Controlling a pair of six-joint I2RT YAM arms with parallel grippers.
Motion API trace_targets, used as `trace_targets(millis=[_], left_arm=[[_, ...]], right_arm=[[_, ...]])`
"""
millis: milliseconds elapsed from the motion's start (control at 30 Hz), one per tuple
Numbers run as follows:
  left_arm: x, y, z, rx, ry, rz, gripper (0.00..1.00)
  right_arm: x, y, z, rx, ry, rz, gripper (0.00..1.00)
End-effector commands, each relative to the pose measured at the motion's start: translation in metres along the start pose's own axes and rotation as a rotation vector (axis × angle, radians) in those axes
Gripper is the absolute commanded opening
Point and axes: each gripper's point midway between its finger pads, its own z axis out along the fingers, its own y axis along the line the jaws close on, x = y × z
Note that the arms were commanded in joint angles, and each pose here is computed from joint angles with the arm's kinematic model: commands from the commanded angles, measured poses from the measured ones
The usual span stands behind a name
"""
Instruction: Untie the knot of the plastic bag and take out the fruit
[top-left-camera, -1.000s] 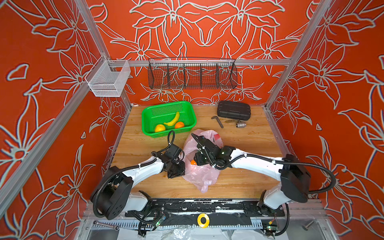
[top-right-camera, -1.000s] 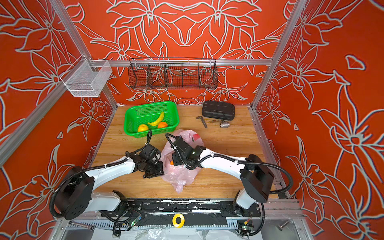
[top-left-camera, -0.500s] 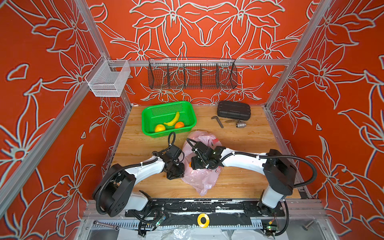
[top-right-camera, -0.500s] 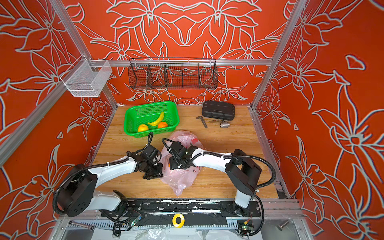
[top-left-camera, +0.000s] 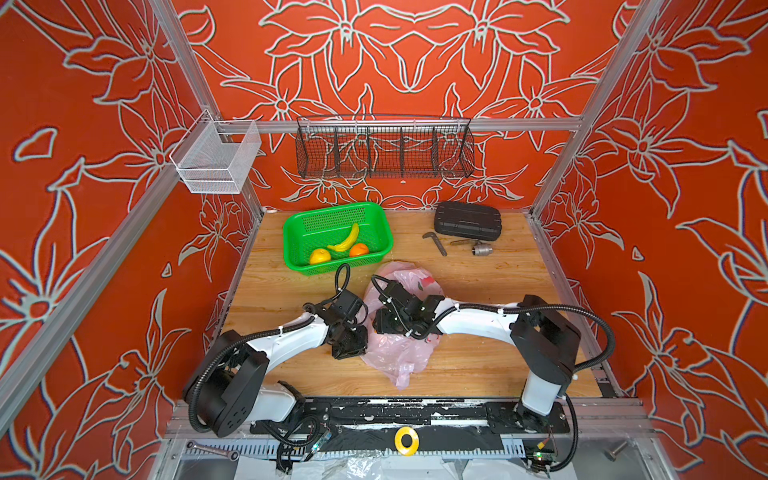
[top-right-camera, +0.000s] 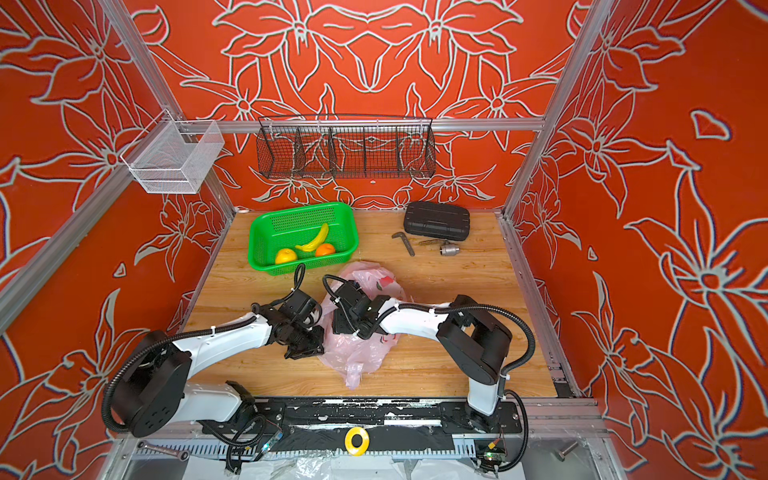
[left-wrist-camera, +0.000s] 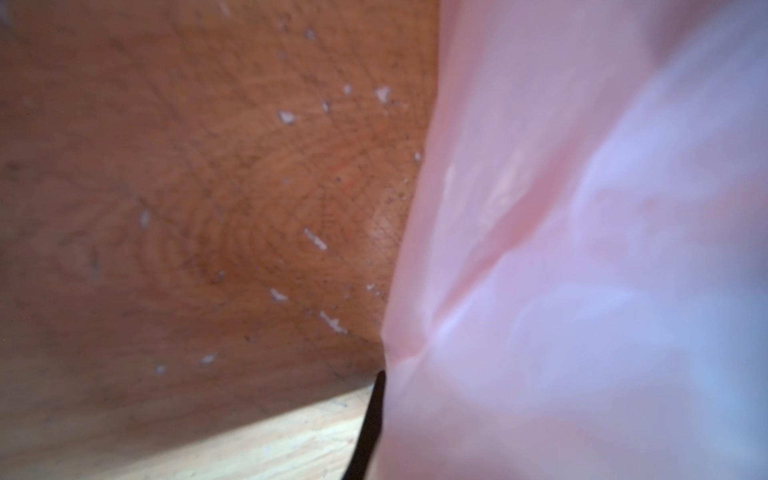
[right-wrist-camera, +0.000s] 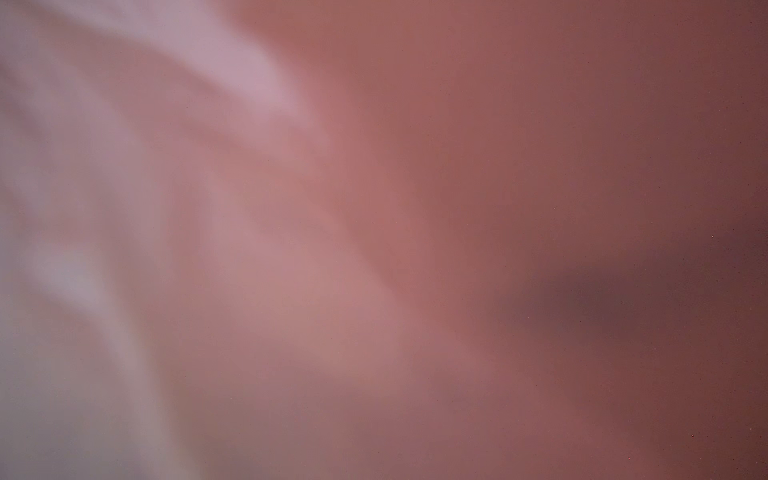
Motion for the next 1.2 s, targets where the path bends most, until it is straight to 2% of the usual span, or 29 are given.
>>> trace_targets(millis=[0, 133, 433, 600, 700, 800, 967, 1033, 1167], left_arm=[[0.004, 0.009, -0.003, -0.034, -0.003, -0.005, 0.0], [0.0, 0.004, -0.007, -0.018, -0.029, -0.001, 0.0], [-0.008, 0.002, -0.02, -0.024, -0.097, 0.012, 0.01], [-0.02, -0.011, -0.038, 0.02, -0.184, 0.055, 0.45], [-0.031, -0.025, -0.06, 0.066, -0.28, 0.111, 0.6], [-0.043, -0.047, -0.092, 0.154, -0.42, 0.218, 0.68], [-0.048, -0.098, -0.157, 0.356, -0.718, 0.582, 0.74], [-0.047, -0.111, -0.179, 0.39, -0.83, 0.705, 0.76], [-0.04, -0.131, -0.208, 0.406, -0.962, 0.941, 0.83]], right_arm=[[0.004, -0.016, -0.002, 0.035, -0.029, 0.012, 0.48], [-0.011, -0.015, -0.021, -0.001, -0.118, 0.042, 0.37], [-0.036, -0.01, -0.057, -0.091, -0.22, 0.076, 0.34], [-0.043, -0.011, -0.081, -0.134, -0.27, 0.112, 0.34], [-0.042, -0.007, -0.095, -0.186, -0.262, 0.127, 0.35], [-0.039, 0.0, -0.109, -0.246, -0.246, 0.125, 0.35], [-0.045, 0.014, -0.137, -0.34, -0.255, 0.142, 0.35], [-0.053, 0.019, -0.151, -0.376, -0.283, 0.148, 0.35], [-0.076, 0.028, -0.182, -0.417, -0.344, 0.15, 0.36]])
